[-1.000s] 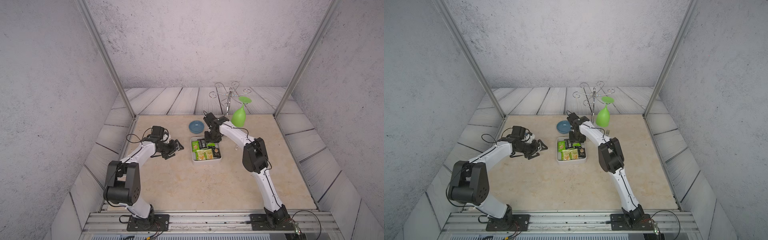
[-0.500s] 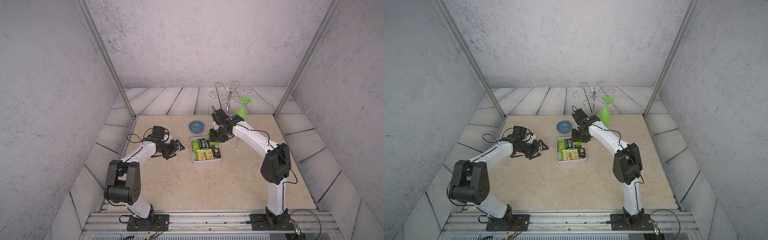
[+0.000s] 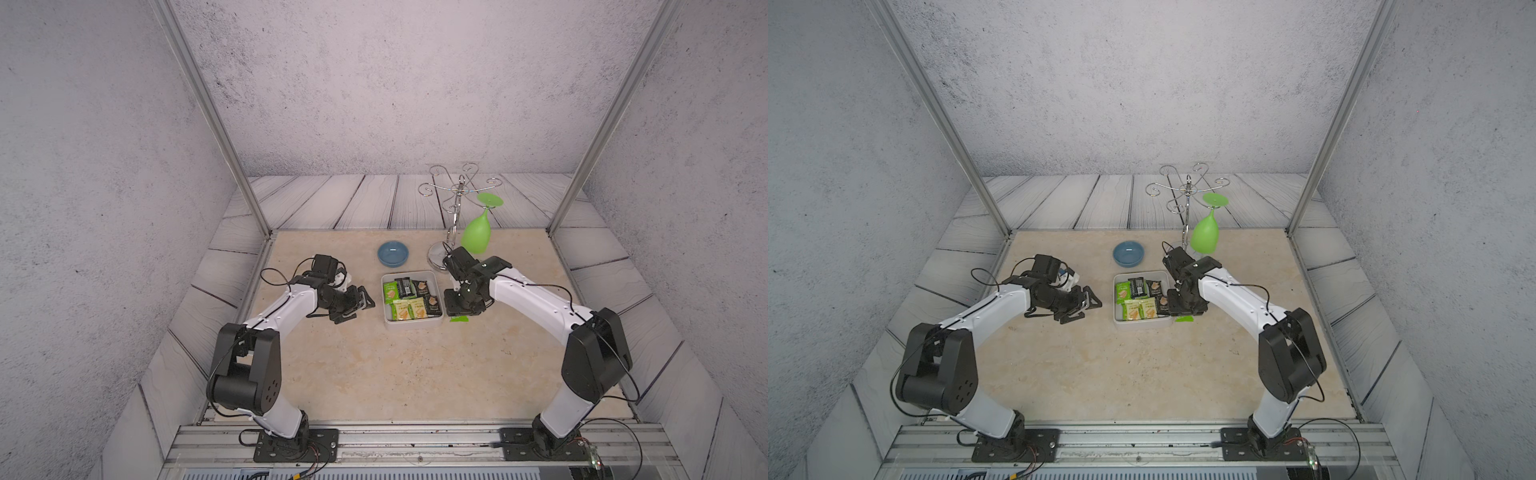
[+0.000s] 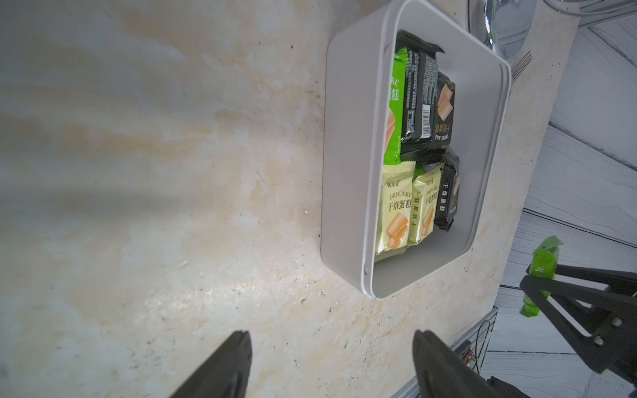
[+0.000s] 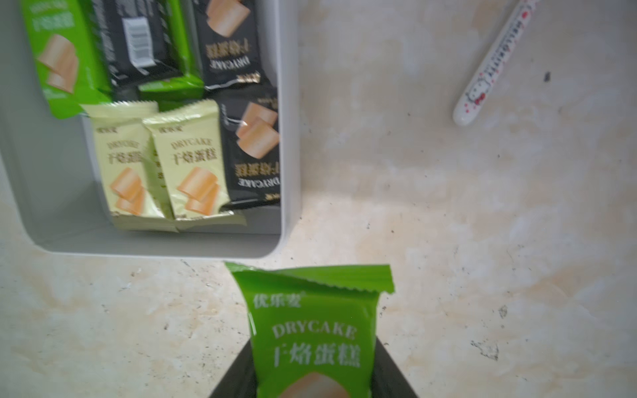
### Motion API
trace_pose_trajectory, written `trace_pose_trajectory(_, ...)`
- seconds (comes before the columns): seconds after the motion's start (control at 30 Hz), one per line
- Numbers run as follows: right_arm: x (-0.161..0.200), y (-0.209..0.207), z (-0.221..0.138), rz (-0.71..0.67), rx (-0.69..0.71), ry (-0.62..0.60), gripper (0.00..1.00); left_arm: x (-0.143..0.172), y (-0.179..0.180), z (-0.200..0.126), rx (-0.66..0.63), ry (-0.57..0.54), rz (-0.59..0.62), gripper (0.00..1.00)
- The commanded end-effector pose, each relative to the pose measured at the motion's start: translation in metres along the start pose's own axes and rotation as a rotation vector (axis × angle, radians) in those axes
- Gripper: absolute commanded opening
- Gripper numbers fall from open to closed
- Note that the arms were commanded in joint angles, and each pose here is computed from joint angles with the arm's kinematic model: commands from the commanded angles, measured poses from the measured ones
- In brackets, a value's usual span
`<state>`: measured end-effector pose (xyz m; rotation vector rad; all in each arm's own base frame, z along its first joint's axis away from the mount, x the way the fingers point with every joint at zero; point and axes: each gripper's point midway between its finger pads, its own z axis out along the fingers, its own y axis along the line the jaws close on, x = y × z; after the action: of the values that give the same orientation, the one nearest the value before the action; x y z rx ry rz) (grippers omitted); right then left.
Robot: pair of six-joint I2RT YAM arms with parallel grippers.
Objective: Take the cookies out of the storage box
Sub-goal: Place the cookie at the center of the board.
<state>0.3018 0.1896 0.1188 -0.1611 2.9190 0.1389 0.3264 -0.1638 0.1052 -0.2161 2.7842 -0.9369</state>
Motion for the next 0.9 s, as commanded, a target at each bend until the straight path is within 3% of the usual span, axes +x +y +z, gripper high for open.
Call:
trace_pose_trajectory(0.0, 0.007, -0.018, 0.003, 0.007, 0.048, -0.023, 0.46, 0.009, 0.006, -0.003, -0.032, 0.014, 0.014, 0.79)
trace_pose_trajectory(0.53, 0.004, -0.032, 0.076, 0.06, 0.069, -0.013, 0.47, 0.011, 0.008, -0.016, -0.055, -0.041, 0.025, 0.79)
trace_pose_trajectory(0.87, 0.014, -0.041, 0.099, 0.048, 0.124, 0.037, 0.48, 0.012, 0.009, -0.022, -0.064, -0.062, 0.038, 0.79)
